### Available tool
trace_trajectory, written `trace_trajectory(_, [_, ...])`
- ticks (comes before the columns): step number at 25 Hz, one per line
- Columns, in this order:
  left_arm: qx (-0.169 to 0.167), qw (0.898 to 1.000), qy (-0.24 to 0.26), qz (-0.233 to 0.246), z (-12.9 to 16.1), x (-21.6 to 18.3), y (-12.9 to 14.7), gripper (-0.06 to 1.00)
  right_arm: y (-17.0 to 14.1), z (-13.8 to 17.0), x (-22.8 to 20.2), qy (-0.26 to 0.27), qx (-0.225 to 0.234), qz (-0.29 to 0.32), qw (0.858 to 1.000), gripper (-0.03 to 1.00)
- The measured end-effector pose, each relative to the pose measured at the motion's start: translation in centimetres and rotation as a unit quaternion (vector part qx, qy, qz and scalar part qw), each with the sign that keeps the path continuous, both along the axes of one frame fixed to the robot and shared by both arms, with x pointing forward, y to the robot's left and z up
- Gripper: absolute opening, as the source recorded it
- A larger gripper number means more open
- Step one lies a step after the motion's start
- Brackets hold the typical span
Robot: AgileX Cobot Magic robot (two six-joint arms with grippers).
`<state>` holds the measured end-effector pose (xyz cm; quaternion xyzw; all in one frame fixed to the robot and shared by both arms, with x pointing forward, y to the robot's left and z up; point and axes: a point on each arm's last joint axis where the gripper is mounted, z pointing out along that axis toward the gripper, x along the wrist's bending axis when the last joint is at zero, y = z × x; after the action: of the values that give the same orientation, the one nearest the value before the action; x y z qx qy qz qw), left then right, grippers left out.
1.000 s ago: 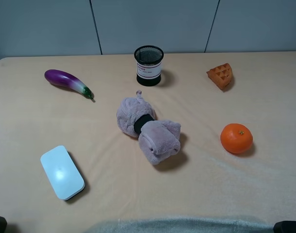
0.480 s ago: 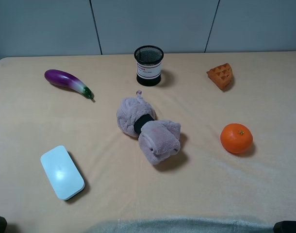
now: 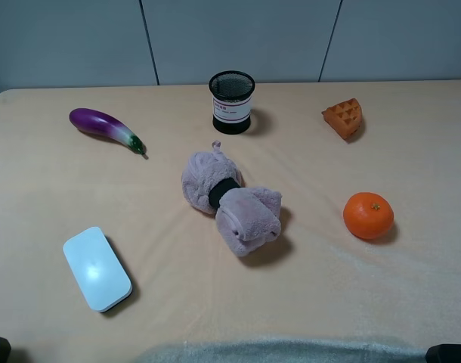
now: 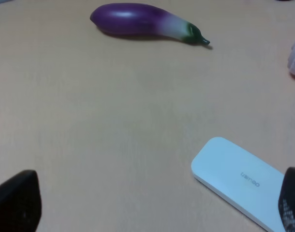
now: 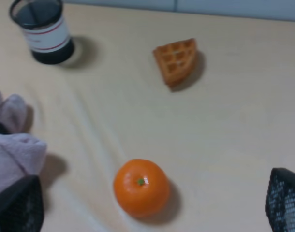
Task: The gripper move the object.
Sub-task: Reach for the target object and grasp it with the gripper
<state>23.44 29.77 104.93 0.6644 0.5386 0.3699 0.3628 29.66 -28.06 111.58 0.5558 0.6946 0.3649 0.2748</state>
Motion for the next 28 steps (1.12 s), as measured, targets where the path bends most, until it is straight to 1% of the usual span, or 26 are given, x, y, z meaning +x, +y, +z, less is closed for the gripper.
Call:
trace_trajectory(8, [0.000,1.000,0.000,0.000,0.0,0.0,0.0,0.98,0.8,-0.3,2.5,0.044,0.009,0.050,0.998,0.69])
trace_trajectory(21, [0.000,1.000,0.000,0.000,0.0,0.0,0.0,0.98,1.5,-0.1,4.5,0.069,0.029,0.078,0.994,0.69])
trace_trajectory(24, [0.000,1.000,0.000,0.000,0.0,0.0,0.0,0.98,1.5,-0.2,4.8,0.072,0.029,0.081,0.994,0.69])
trace_trajectory(28, [0.000,1.000,0.000,0.000,0.0,0.0,0.0,0.98,2.0,-0.3,5.5,0.079,0.027,0.100,0.991,0.69])
